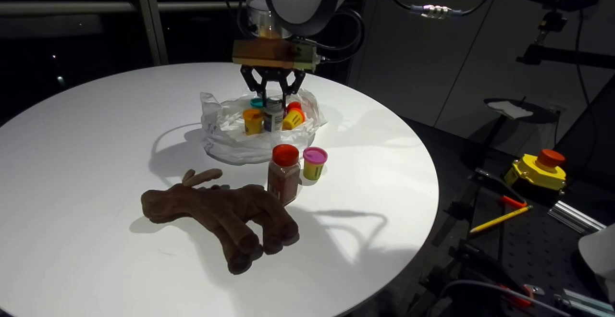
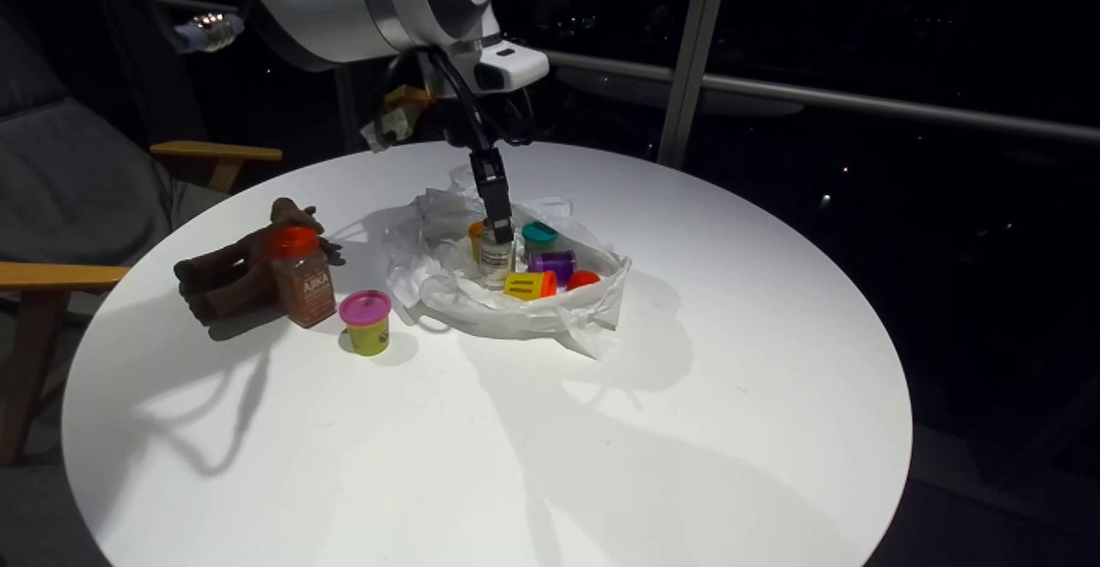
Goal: Remove the things from the plastic bag and put them on the table
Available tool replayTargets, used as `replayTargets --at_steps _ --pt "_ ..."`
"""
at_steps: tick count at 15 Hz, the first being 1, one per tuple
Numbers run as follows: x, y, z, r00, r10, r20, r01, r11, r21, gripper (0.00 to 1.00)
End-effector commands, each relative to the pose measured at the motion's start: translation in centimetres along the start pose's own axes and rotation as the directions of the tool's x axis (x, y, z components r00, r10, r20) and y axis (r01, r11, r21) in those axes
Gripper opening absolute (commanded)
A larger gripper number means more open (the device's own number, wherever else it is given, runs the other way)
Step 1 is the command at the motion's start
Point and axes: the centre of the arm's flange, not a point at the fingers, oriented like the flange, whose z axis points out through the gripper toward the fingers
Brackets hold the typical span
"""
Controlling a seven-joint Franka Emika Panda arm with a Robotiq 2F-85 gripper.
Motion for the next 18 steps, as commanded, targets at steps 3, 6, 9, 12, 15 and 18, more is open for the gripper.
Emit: replayTargets --at_steps 3,6,9,12,15,18 --pt "0.1 4.5 -8.6 0.999 -0.024 -0.046 0.027 0.998 0.051 0.17" --pt "-1.5 8.5 -11.2 0.998 -0.052 -0.037 0.055 0.996 0.072 0.17" --pt "-4.0 11.6 -11.5 0.993 -0.120 0.006 0.119 0.990 0.080 0.17" --pt "-7.4 13.4 -10.3 0.987 -0.162 0.006 0.161 0.985 0.059 0.17" --pt "-8.8 14.2 -6.9 0.977 -0.200 -0.079 0.200 0.980 -0.002 0.16" --pt "-10.3 14.2 -3.8 0.959 -0.253 -0.127 0.250 0.967 -0.035 0.16"
